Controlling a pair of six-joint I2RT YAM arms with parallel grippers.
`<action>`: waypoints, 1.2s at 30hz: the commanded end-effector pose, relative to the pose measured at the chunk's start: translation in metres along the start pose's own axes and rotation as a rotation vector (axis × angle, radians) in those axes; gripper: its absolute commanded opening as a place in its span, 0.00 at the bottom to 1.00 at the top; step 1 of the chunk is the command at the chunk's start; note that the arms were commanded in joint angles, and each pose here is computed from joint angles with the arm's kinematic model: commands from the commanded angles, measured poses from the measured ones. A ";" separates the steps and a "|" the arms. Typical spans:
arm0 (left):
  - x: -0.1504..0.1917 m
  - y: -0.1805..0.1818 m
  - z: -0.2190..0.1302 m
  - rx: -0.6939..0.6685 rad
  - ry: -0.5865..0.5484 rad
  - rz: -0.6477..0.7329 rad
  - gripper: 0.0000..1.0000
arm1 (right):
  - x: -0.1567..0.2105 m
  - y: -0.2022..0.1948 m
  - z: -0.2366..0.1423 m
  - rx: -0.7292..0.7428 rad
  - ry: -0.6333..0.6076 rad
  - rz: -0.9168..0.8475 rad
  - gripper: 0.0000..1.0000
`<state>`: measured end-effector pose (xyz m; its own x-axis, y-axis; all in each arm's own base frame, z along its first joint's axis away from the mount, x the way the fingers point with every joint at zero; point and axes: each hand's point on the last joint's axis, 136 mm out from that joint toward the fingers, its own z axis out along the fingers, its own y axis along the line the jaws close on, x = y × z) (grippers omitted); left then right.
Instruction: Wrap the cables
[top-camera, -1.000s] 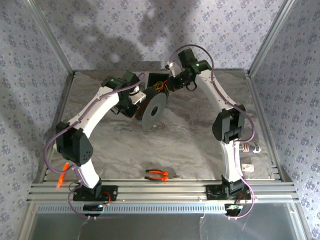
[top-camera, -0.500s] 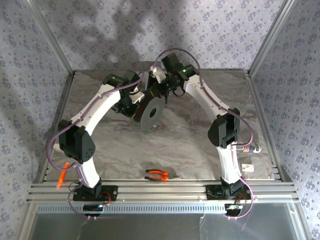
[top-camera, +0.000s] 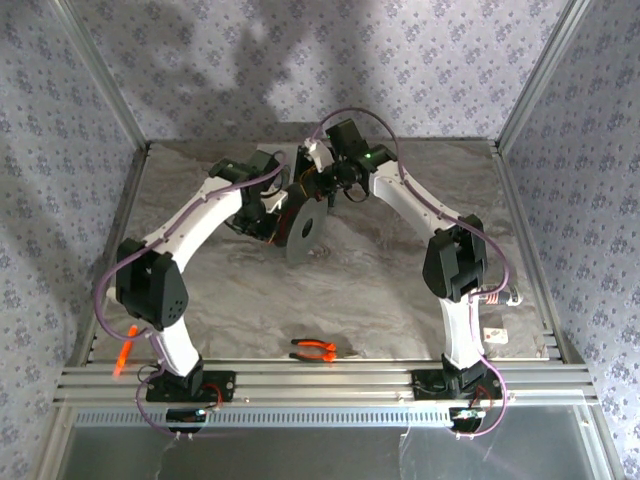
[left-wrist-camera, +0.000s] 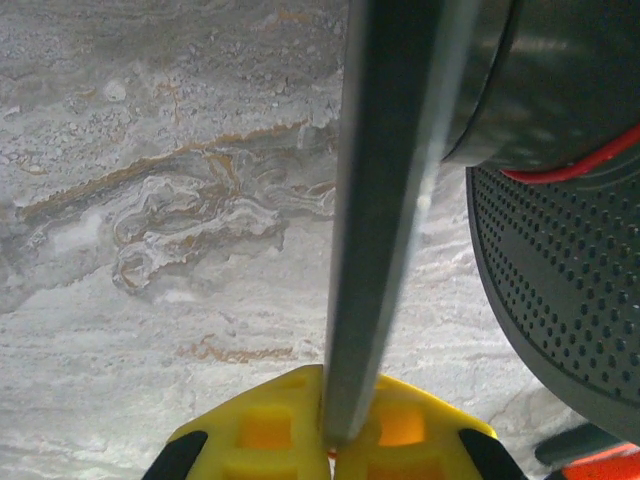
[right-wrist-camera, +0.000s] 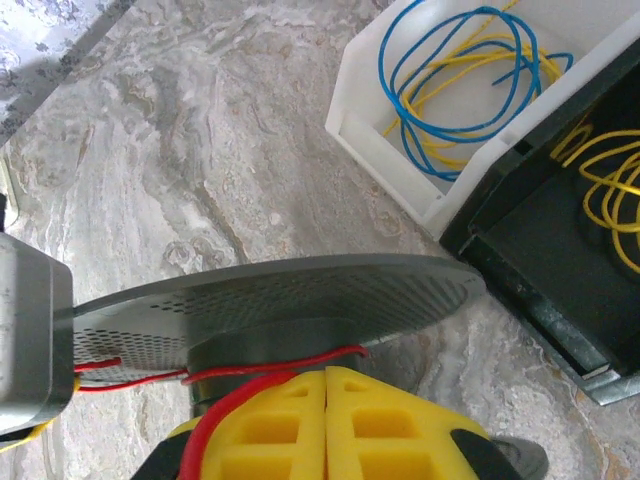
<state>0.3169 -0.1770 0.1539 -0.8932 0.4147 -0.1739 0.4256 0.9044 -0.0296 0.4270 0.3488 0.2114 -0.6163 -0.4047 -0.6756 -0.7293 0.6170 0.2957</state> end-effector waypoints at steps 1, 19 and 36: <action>-0.032 -0.019 -0.026 0.080 -0.197 -0.034 0.00 | -0.006 0.022 0.008 -0.081 -0.024 -0.012 0.00; -0.033 -0.011 -0.040 0.010 -0.266 -0.022 0.03 | 0.018 0.022 0.042 -0.192 0.043 -0.033 0.00; -0.036 -0.002 -0.042 -0.090 -0.296 0.027 0.20 | 0.031 0.037 0.056 -0.257 0.118 -0.094 0.00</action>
<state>0.3330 -0.1842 0.1798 -0.8374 0.4042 -0.3680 0.4134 0.9088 0.0574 0.4185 0.3909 0.1910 -0.5374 -0.4669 -0.7023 -0.8323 0.4278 0.3525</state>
